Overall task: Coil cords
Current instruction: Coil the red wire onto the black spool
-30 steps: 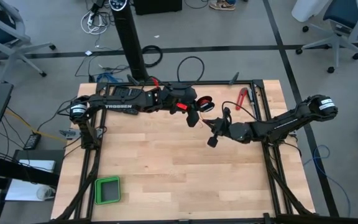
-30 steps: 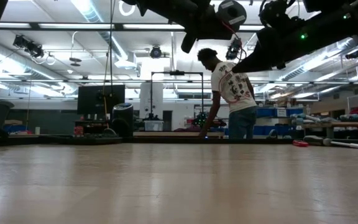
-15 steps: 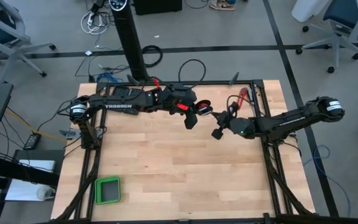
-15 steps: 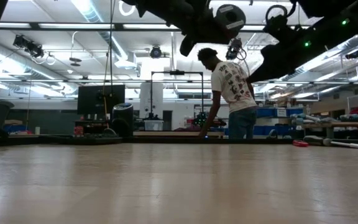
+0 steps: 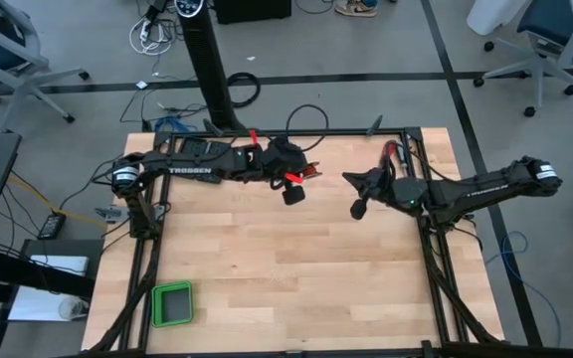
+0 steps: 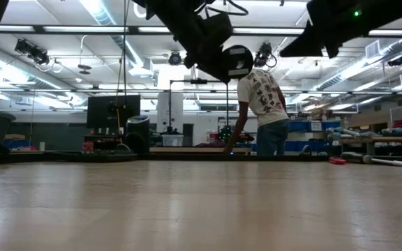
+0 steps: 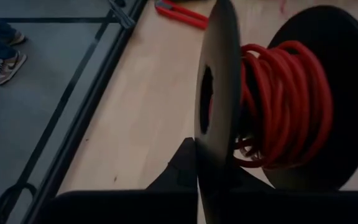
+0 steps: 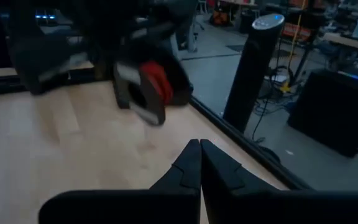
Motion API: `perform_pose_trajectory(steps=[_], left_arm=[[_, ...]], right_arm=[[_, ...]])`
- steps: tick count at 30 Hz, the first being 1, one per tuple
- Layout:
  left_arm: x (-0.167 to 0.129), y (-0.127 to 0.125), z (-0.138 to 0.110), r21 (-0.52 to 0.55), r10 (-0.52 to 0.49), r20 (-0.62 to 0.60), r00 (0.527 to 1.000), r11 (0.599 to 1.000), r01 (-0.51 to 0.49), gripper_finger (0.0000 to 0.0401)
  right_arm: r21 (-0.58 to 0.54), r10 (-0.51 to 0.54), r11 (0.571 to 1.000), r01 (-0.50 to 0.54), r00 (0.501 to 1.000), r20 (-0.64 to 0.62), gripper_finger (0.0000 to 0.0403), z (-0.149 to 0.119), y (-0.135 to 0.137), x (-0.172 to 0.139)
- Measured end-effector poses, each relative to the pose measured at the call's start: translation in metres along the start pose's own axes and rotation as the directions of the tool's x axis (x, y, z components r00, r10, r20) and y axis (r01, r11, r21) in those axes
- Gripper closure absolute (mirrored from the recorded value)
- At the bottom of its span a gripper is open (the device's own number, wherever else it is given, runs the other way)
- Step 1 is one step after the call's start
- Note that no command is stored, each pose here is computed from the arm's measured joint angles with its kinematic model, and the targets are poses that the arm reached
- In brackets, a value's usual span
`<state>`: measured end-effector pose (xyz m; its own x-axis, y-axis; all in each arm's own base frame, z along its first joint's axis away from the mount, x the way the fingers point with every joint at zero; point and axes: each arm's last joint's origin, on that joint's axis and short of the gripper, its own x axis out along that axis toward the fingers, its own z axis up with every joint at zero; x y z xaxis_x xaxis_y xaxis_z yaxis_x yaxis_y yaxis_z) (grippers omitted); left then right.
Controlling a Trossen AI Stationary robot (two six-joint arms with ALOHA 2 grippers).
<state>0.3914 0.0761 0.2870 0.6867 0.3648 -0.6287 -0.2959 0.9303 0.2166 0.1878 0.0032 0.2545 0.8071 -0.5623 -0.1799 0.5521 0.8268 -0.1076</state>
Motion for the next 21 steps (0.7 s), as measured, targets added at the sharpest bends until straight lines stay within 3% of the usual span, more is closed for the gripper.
perform_pose_trajectory(steps=[6,11,13,21], left_arm=[[0.002,-0.001,-0.006,0.029,-0.003,-0.029,1.000,1.000,0.004,0.0398],[0.002,-0.003,-0.006,0.030,-0.005,-0.025,1.000,1.000,0.006,0.0398],[0.002,-0.005,-0.006,0.037,-0.016,-0.022,1.000,0.999,0.017,0.0398],[-0.001,-0.020,-0.007,0.233,-0.139,-0.036,0.990,0.962,0.144,0.0398]], right_arm=[[-0.035,-0.009,0.999,0.010,1.000,0.022,0.0403,0.019,0.003,0.007],[0.017,0.182,0.983,-0.182,0.983,-0.005,0.0400,0.023,0.010,0.014],[0.015,0.203,0.979,-0.203,0.978,-0.045,0.0392,0.018,0.014,0.018],[-0.024,0.206,0.978,-0.207,0.977,-0.056,0.0343,0.013,0.019,0.027]])
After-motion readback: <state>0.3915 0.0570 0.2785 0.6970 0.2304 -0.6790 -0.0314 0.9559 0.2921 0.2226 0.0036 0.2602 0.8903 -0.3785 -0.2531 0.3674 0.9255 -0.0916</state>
